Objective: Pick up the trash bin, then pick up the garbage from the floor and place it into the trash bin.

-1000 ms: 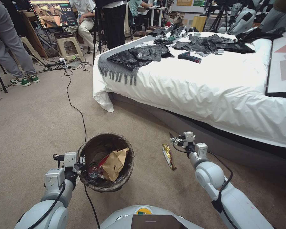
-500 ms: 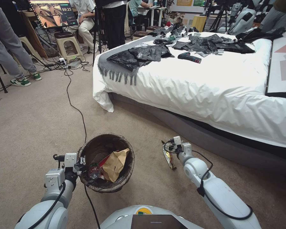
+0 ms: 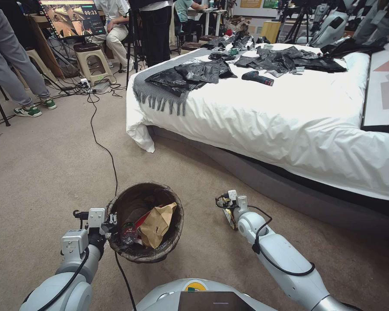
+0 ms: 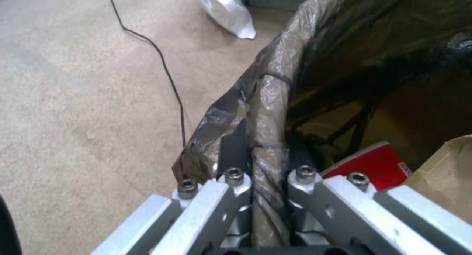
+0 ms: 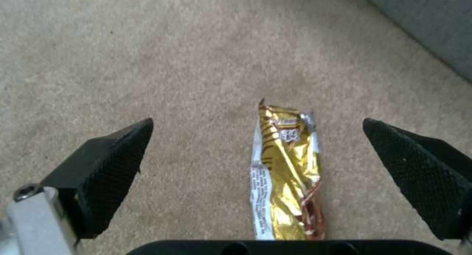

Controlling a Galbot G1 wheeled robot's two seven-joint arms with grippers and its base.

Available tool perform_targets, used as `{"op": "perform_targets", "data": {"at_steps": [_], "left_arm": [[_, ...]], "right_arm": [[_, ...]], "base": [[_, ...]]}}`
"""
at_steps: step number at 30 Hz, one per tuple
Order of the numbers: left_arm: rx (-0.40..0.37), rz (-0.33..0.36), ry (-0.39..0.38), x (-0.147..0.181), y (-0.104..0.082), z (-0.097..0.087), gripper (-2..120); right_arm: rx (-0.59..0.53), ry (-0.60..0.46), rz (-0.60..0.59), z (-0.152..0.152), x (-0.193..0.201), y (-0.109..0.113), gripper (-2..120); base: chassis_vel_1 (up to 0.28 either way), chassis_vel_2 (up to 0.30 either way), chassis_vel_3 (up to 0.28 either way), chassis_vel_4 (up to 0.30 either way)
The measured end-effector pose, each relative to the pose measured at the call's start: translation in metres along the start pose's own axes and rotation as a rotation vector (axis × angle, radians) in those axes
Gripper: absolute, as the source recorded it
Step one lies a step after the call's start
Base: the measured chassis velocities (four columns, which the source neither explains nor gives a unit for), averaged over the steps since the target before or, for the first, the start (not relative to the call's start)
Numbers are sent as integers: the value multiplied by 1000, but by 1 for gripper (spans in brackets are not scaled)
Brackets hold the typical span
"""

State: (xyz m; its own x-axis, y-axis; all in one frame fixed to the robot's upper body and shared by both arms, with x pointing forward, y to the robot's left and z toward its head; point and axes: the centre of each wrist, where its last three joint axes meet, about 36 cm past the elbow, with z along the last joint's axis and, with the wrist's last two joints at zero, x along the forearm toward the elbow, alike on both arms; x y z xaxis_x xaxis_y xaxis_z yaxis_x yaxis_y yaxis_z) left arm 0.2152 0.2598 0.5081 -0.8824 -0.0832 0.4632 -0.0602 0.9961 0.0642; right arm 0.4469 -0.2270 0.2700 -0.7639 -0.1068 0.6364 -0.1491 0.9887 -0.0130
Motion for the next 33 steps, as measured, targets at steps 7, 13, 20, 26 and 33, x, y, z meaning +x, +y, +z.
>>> {"op": "perform_targets", "data": {"at_steps": [7,13,20,26,33], "left_arm": [[2,3,-3,0,0,-1,2],[3,3,-5,-1,0,-1,2],[5,2,-8,-1,-1,-2,2],[10,1,-13,-2,-1,-3,2],[12,1,-15,-2,-1,-3,2]], "right_arm": [[-21,43,-4,4,-16,9,100],[-24,71,-5,7,-26,15,100],[-28,102,18,9,-35,20,100],[-11,109,42,6,-35,11,100],[-10,118,59,8,-38,5,100]], "base": [[0,0,0,0],[0,0,0,0],[0,0,0,0],[0,0,0,0],[0,0,0,0]]}}
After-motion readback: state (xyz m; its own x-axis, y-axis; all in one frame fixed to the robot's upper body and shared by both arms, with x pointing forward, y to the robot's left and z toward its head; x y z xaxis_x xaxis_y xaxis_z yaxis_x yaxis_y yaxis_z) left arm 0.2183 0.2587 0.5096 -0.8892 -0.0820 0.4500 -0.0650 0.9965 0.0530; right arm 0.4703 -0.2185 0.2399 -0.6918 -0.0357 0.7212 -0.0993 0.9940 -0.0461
